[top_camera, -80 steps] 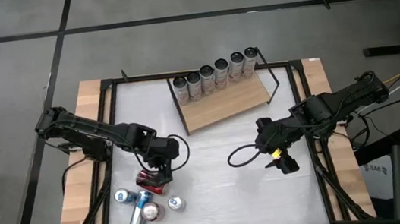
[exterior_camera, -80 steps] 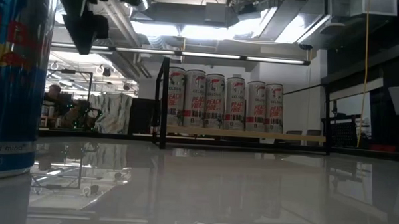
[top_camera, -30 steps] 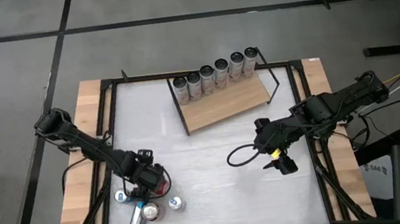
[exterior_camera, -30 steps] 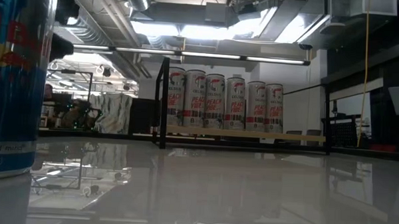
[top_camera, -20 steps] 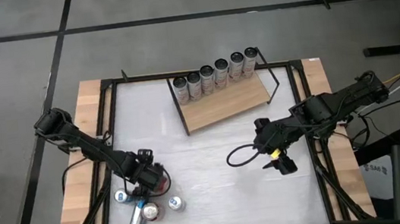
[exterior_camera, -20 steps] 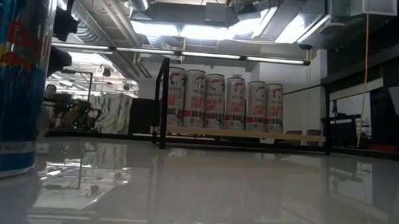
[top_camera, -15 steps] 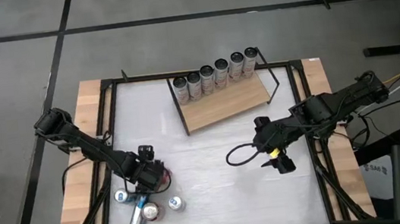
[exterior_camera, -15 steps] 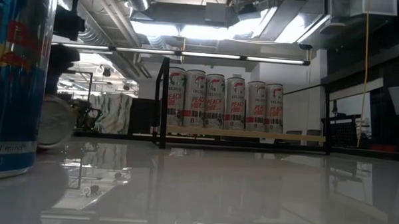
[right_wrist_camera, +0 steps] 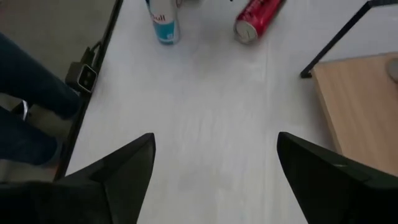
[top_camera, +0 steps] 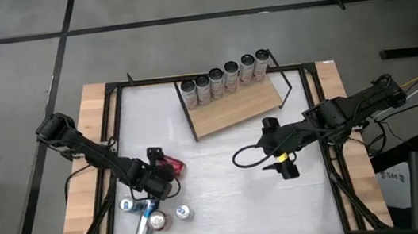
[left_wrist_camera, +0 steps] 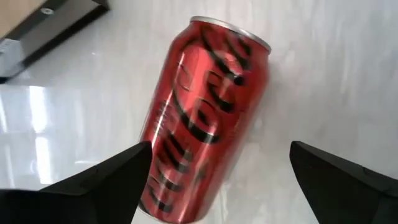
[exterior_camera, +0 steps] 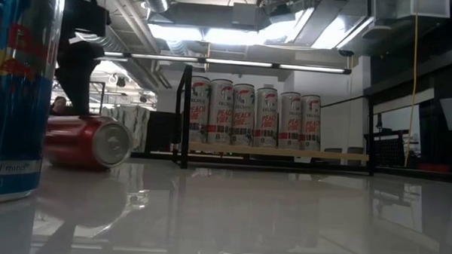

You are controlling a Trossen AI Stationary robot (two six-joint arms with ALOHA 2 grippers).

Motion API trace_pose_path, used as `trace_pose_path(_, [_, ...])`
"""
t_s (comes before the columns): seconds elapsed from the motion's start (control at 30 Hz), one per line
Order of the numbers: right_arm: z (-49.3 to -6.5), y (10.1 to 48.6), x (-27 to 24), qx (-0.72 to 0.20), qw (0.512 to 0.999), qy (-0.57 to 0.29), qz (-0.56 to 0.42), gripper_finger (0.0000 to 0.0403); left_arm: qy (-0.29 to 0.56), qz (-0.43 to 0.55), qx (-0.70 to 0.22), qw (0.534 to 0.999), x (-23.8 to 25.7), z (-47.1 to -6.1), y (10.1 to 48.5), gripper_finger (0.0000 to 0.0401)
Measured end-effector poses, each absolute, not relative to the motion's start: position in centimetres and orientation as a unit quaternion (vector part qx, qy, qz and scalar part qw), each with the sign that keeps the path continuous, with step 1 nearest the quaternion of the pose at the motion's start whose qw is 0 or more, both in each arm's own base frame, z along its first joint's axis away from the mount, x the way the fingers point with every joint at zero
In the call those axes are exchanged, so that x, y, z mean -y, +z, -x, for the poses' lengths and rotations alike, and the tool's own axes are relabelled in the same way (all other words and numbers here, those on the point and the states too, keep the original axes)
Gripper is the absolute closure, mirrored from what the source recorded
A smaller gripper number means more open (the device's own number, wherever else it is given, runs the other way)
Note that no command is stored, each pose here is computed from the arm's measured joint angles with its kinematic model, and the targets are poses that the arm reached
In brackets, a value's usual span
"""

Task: Place canned beverage on shelf
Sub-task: Put the red black soda can on the shelf

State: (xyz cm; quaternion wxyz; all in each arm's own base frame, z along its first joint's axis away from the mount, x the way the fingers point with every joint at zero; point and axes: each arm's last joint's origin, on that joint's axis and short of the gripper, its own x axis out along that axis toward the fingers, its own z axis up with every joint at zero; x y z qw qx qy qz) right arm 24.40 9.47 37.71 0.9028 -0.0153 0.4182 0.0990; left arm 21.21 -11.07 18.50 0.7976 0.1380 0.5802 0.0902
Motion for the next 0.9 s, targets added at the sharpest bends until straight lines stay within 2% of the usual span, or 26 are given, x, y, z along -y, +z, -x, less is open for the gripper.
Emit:
trace_pose_path(0.5, [-24.4, 37.7, -9.5, -0.417, 0.904, 0.099, 0.015, 0.0072, 0.175, -0.071, -0.593, 0.783, 6.2, -23.1, 18.5, 0.0028])
trace_pose_path(0.9, [-24.4, 37.7, -9.5, -0.416, 0.904, 0.099, 0.014, 0.0072, 0.163, -0.105, -0.609, 0.769, 4.2, -23.6, 18.5, 0.0028])
